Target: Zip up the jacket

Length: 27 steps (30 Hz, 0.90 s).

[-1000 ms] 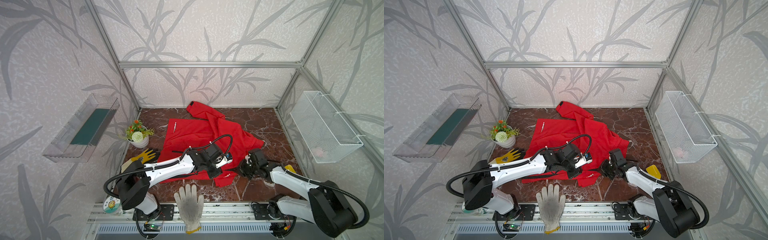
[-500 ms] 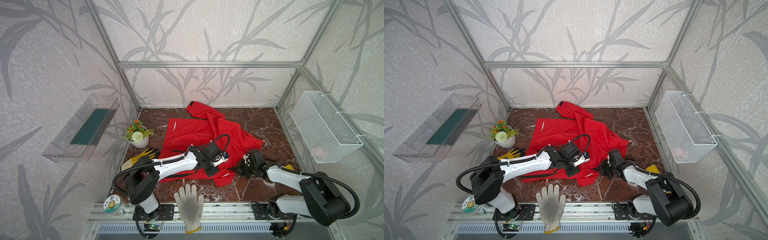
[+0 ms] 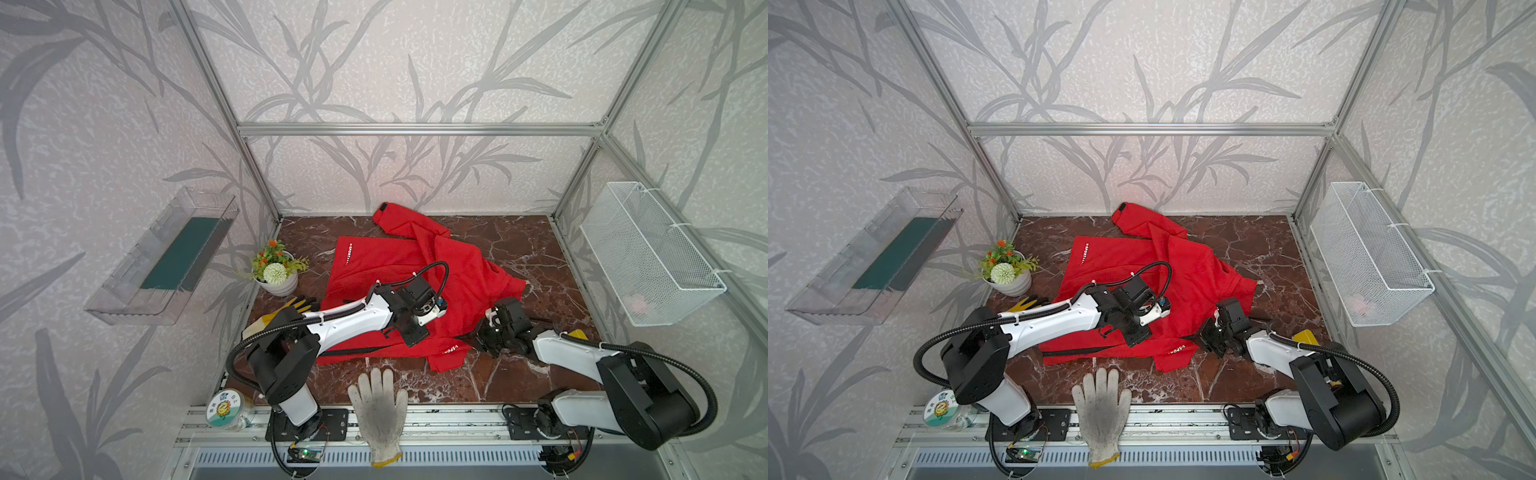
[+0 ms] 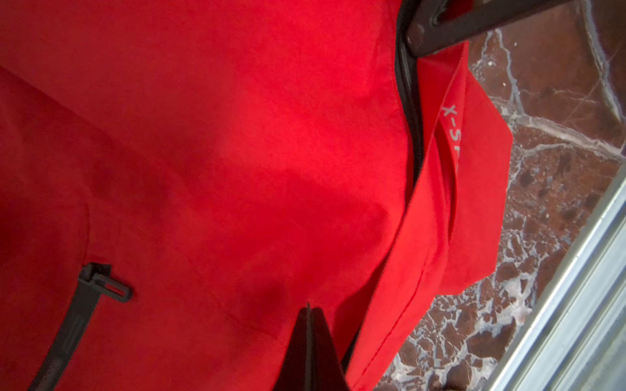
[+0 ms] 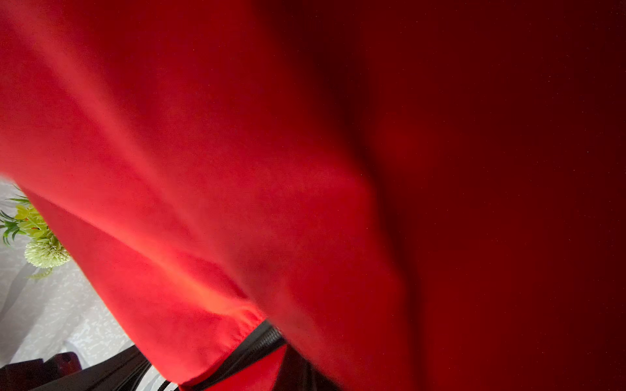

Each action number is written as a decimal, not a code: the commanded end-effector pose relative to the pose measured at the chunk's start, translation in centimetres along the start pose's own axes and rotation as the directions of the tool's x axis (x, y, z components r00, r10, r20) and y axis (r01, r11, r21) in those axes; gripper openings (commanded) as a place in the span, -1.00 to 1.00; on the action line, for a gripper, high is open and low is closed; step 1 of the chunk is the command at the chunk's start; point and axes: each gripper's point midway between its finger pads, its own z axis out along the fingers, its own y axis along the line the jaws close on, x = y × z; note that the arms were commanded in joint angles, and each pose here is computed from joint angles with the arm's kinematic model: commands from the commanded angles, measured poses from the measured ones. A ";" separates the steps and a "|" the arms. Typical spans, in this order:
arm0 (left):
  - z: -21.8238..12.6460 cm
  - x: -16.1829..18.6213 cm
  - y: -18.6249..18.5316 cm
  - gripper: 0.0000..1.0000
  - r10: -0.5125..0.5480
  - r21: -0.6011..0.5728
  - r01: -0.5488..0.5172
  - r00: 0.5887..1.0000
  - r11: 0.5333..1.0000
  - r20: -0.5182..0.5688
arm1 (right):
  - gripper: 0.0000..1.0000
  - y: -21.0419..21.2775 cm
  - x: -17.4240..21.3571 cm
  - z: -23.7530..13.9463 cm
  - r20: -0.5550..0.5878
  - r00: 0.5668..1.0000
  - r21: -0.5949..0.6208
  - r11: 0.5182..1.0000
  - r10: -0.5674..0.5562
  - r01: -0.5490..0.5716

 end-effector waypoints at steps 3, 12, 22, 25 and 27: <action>-0.2 0.9 -2.2 -1.00 0.031 0.135 -0.024 0.998 0.991 -0.057 | -1.00 -4.7 0.9 0.2 -0.008 0.998 0.162 0.985 0.059 -0.057; -1.2 -0.4 -3.2 -1.00 0.026 0.152 -0.025 1.000 0.988 0.001 | -1.00 -4.8 1.0 0.2 -0.012 0.998 0.164 0.985 0.058 -0.055; -0.3 -1.0 -5.0 -1.00 0.052 0.162 -0.056 0.998 0.985 0.030 | -1.00 -4.8 0.9 0.3 -0.015 0.998 0.161 0.985 0.062 -0.059; 0.3 -0.9 -5.2 -1.00 0.051 0.172 -0.053 0.999 0.984 0.018 | -1.00 -4.7 0.8 0.3 -0.016 0.998 0.156 0.986 0.064 -0.061; 0.6 -0.7 -5.6 -1.00 0.060 0.181 -0.061 0.998 0.982 0.010 | -1.00 -4.6 0.8 0.3 -0.019 0.998 0.151 0.986 0.067 -0.063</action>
